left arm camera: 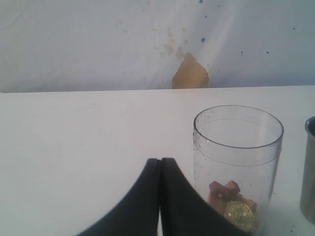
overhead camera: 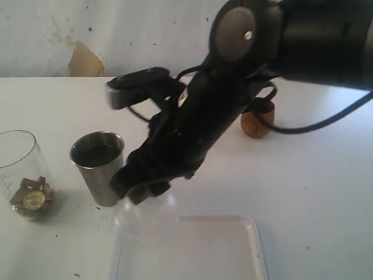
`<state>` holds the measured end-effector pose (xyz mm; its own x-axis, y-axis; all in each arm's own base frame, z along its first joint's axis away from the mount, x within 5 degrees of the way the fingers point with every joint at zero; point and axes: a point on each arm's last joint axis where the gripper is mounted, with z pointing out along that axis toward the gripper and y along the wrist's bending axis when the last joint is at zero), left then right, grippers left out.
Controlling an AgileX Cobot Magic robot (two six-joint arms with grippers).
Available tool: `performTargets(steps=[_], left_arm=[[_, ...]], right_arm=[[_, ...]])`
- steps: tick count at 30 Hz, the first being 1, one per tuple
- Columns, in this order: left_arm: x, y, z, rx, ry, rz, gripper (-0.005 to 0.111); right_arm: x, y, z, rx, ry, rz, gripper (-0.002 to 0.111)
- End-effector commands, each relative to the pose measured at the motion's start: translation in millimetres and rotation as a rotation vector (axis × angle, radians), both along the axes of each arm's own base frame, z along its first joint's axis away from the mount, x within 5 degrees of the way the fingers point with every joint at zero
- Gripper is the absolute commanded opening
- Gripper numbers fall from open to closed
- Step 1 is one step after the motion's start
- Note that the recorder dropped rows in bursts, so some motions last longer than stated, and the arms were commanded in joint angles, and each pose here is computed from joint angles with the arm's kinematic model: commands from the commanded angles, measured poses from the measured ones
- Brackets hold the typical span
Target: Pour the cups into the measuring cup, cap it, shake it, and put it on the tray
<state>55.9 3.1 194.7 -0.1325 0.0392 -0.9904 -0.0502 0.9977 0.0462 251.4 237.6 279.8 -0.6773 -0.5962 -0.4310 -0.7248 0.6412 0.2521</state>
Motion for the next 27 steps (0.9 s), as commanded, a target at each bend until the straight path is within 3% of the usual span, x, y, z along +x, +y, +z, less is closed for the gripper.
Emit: performTargets(steps=[1,10,15,27], left_arm=[[-0.1,-0.2,0.0,-0.01,-0.015,-0.001,0.0],[-0.1,-0.2,0.0,-0.01,-0.015,-0.001,0.0],[-0.1,-0.2,0.0,-0.01,-0.015,-0.001,0.0],[-0.1,-0.2,0.0,-0.01,-0.015,-0.001,0.0]], right_arm=[[-22.5,42.6,-11.9,0.042,-0.044,0.096,0.0],[-48.4,96.7,-49.6,0.07,-0.079,0.18,0.0],[-45.7,104.1,-72.1,0.039,-0.061,0.178,0.0],[-34.3,112.3,-71.3,0.122,-0.168,0.119,0.0]])
